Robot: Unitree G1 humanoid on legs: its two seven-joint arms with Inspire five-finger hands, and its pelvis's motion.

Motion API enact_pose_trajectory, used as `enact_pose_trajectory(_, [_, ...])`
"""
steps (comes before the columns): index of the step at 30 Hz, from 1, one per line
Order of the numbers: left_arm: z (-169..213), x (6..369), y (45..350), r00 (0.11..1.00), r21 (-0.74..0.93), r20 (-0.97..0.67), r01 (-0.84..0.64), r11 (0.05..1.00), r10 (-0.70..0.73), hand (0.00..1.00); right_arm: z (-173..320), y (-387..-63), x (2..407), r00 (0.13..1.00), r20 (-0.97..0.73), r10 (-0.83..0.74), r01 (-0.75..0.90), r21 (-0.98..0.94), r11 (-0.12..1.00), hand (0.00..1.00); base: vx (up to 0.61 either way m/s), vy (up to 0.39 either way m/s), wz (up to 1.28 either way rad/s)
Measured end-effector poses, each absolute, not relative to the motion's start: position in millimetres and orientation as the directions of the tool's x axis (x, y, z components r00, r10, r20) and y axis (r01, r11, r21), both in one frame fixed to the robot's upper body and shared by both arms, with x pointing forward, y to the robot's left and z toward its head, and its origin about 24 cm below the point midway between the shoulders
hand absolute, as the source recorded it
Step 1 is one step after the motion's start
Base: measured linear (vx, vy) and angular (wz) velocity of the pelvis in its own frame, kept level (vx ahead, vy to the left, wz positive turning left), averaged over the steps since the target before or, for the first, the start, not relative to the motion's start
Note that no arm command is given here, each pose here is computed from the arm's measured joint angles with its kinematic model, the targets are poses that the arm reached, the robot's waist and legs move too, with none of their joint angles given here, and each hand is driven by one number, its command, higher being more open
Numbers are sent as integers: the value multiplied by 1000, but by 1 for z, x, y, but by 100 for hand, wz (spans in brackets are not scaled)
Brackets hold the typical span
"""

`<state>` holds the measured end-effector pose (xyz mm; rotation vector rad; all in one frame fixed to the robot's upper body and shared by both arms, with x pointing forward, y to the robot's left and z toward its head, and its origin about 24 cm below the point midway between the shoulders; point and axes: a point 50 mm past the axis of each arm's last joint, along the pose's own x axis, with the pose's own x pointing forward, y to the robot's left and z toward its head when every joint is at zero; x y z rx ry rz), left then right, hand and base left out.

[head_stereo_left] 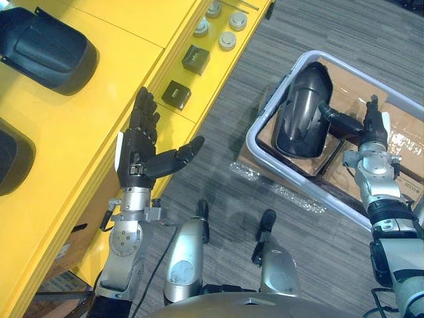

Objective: Walk over and take three plastic housings, then place them on the shelf

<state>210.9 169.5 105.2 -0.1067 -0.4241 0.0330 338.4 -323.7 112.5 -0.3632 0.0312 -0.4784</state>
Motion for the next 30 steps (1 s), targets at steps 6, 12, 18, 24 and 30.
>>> enact_pose_trajectory(6, [106, 213, 163, 913, -116, 406, 20, 993, 29, 100, 123, -326, 349, 886, 3, -463, 411, -466, 783, 100, -24, 2, 2])
enact_pose_trajectory(12, [106, 217, 158, 913, -118, 408, 42, 992, 9, 100, 138, -341, 353, 858, -15, -514, 402, -601, 690, 0, -65, -3, 10])
enact_pose_trajectory(18, [100, 219, 155, 924, -123, 383, 49, 991, 1, 100, 156, -366, 348, 764, -2, -645, 442, -726, 527, 0, -55, -25, 15])
enact_pose_trajectory(24, [98, 218, 154, 927, -126, 376, 53, 991, -1, 100, 144, -381, 337, 681, -102, -725, 380, -797, 469, 0, -8, -6, 8])
enact_pose_trajectory(30, [98, 211, 158, 927, -122, 374, 76, 990, -25, 100, 121, -386, 324, 659, -115, -743, 385, -797, 465, 0, -16, 17, 8])
